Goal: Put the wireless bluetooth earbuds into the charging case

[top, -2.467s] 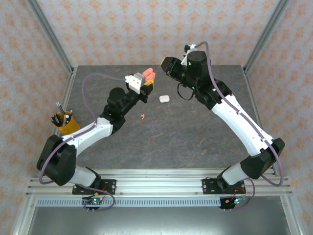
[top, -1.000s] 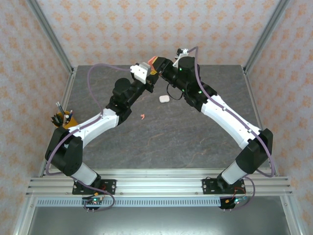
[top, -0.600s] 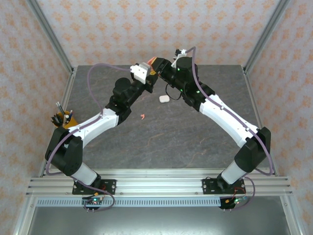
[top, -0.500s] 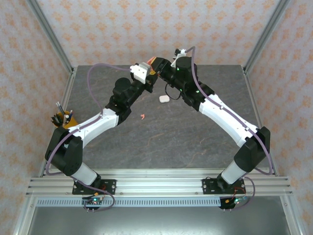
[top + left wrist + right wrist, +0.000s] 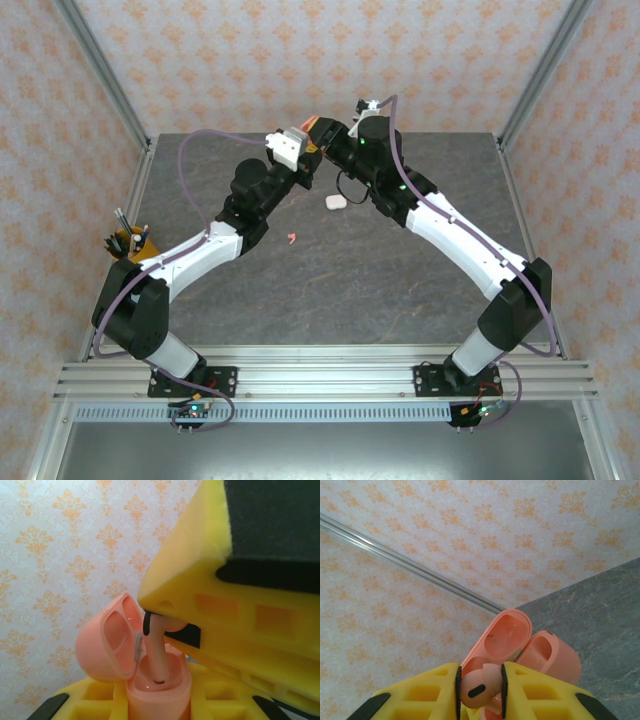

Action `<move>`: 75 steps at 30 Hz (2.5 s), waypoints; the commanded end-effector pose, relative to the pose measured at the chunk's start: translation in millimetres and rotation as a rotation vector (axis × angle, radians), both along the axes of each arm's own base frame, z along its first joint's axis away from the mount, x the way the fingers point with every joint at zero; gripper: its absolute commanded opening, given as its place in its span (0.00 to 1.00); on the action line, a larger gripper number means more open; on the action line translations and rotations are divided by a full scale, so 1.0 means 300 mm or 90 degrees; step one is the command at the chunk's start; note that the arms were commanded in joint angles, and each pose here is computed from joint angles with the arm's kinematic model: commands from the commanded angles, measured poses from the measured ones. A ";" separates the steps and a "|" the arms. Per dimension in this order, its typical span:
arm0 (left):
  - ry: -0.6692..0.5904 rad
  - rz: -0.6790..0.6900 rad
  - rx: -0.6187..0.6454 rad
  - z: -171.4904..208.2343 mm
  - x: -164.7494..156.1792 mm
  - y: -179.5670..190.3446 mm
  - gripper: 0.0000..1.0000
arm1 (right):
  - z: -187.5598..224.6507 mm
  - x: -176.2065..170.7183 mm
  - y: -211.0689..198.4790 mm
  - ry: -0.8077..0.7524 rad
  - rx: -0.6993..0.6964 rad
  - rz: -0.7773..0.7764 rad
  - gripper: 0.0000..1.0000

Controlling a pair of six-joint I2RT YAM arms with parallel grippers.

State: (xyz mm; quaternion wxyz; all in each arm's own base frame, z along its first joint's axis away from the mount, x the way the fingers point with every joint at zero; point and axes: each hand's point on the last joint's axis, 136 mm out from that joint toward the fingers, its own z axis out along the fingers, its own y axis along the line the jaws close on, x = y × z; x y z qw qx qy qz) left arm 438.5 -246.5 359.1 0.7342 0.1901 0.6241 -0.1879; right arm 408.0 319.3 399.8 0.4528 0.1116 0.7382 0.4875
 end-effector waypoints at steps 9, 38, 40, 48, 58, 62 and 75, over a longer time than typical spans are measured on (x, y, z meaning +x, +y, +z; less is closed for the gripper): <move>-0.048 -0.027 -0.002 0.079 -0.013 -0.039 0.00 | 0.042 -0.099 0.046 -0.018 -0.001 0.049 0.25; -0.046 -0.040 -0.001 0.075 -0.028 -0.045 0.00 | -0.079 -0.022 0.073 0.077 -0.025 0.016 0.24; -0.048 -0.040 -0.001 0.079 -0.030 -0.044 0.00 | -0.092 -0.022 0.070 0.090 -0.029 0.012 0.24; -0.049 -0.040 -0.001 0.079 -0.028 -0.044 0.00 | -0.043 -0.067 0.117 0.021 -0.027 0.092 0.24; -0.047 -0.045 0.000 0.075 -0.029 -0.049 0.00 | -0.048 -0.085 0.121 -0.042 -0.094 0.123 0.25; -0.048 -0.045 0.001 0.077 -0.028 -0.048 0.00 | -0.129 -0.042 0.081 0.042 -0.091 0.063 0.24; -0.054 -0.051 0.006 0.084 -0.036 -0.053 0.00 | -0.181 -0.030 0.022 0.168 -0.041 0.001 0.24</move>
